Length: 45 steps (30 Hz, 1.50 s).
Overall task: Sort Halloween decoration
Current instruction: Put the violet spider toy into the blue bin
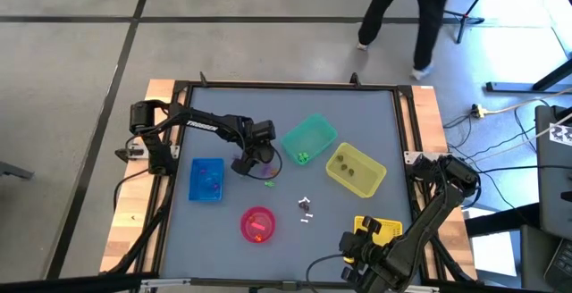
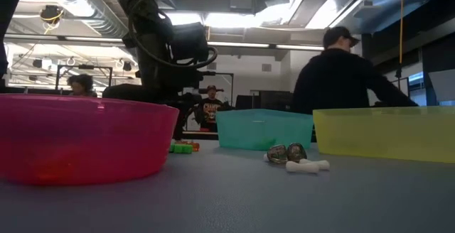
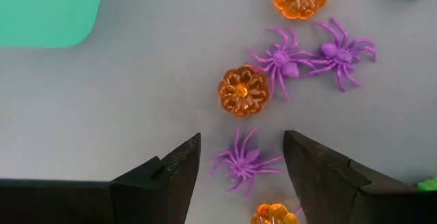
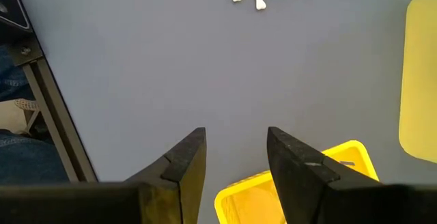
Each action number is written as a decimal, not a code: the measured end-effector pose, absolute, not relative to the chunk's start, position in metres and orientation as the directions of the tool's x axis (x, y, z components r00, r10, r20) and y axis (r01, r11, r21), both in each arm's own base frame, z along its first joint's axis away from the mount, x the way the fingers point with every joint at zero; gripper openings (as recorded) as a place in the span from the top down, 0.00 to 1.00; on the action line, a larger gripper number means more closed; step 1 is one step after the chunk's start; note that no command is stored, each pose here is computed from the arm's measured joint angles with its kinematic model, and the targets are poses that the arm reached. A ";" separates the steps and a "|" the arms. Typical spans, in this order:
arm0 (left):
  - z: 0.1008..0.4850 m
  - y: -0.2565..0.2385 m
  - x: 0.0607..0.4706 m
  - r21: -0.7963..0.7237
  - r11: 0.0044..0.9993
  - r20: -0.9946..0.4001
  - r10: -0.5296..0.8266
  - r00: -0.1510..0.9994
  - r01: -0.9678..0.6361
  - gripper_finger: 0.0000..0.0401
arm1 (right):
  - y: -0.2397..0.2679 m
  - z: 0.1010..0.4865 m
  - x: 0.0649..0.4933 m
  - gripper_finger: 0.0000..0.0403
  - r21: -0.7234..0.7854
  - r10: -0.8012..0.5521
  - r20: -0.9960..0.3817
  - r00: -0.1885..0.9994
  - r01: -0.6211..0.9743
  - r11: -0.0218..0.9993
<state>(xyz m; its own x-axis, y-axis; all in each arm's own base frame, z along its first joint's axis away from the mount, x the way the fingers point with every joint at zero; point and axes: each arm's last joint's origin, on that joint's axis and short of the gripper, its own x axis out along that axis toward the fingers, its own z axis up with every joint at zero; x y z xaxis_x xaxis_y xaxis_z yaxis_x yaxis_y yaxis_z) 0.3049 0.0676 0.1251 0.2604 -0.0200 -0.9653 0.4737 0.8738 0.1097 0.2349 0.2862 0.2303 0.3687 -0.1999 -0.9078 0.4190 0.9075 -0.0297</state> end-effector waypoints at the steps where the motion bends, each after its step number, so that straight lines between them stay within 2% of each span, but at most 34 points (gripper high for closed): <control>1: 0.125 0.068 0.305 0.109 0.878 -0.966 -0.018 0.260 0.466 0.50 | 0.286 0.230 0.235 0.62 -0.030 -0.200 -0.908 0.368 0.419 0.907; 14: 0.124 0.069 0.303 0.112 0.885 -0.969 -0.003 0.246 0.452 0.61 | 0.286 0.230 0.235 0.62 -0.030 -0.201 -0.907 0.371 0.419 0.907; 37: 0.124 0.070 0.303 0.120 0.885 -0.970 0.008 0.243 0.449 0.62 | 0.286 0.230 0.235 0.62 -0.028 -0.200 -0.906 0.372 0.420 0.907; 45: 0.123 0.070 0.303 0.121 0.886 -0.970 0.008 0.245 0.448 0.72 | 0.286 0.230 0.235 0.62 -0.028 -0.200 -0.906 0.372 0.419 0.907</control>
<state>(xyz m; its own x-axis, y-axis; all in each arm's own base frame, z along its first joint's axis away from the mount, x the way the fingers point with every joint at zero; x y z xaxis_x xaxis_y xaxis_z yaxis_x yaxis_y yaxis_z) 0.3031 0.0699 0.1234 0.2448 0.0085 -0.9695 0.4482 0.8857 0.1209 0.2351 0.2864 0.2303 0.3721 -0.2001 -0.9064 0.4194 0.9073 -0.0281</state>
